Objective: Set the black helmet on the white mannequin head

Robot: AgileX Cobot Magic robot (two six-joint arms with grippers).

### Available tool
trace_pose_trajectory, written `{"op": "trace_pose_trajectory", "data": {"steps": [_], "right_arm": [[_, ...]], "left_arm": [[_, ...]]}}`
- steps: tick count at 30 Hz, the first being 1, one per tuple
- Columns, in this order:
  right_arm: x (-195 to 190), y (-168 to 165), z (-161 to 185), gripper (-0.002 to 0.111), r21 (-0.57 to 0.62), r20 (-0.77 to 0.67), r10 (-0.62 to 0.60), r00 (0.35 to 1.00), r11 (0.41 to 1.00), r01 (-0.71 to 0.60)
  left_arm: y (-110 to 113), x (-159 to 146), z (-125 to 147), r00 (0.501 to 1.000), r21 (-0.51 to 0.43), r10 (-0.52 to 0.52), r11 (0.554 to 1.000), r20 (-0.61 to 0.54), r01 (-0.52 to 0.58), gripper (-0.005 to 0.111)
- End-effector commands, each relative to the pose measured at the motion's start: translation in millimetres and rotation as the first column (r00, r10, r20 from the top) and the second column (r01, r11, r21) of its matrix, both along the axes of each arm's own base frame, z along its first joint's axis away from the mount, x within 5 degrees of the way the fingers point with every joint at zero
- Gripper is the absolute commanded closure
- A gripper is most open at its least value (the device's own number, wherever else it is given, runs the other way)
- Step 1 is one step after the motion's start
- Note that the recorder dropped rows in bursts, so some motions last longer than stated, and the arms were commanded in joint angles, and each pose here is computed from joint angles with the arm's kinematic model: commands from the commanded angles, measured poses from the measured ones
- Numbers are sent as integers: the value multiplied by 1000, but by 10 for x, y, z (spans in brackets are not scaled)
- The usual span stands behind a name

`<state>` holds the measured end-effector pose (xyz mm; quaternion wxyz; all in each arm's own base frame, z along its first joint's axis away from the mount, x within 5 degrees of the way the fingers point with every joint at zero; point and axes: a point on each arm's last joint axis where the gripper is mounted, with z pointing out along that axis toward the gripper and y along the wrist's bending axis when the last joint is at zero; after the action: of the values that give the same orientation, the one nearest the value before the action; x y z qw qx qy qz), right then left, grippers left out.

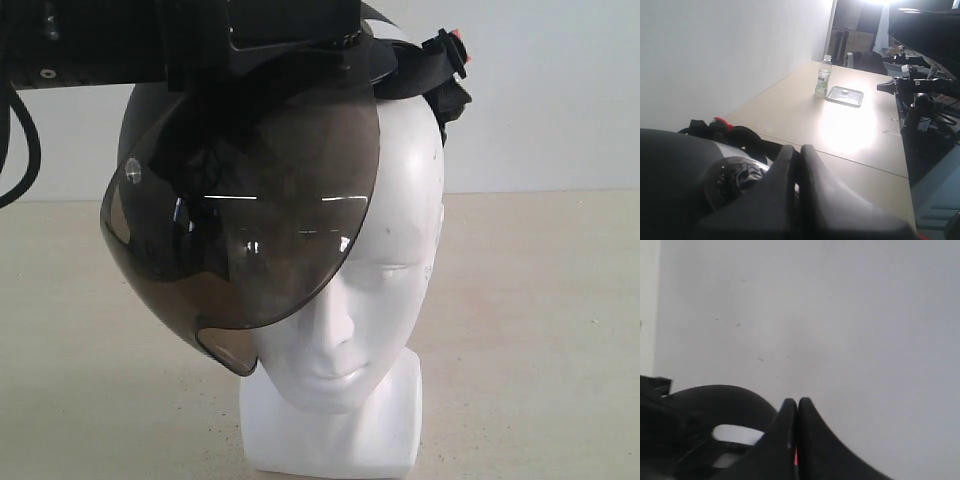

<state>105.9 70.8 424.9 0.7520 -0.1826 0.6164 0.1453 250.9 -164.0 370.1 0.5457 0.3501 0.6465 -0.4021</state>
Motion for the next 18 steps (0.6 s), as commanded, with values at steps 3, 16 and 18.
{"op": "trace_pose_trajectory", "data": {"steps": [3,16,18], "right_arm": [[62,-516,70,109,663,-397,-220,891,602,444],[-508,22,1135,109,341,160,483,861,791,-507],[-601,109,1169,109,216,33,595,803,780,-587]], "left_arm": [[-52,26,-225,998,82,-13,996,-64,18,102],[-53,23,-224,998,80,-15,997,-67,21,102],[-53,23,-224,998,80,-15,997,-67,21,102]]}}
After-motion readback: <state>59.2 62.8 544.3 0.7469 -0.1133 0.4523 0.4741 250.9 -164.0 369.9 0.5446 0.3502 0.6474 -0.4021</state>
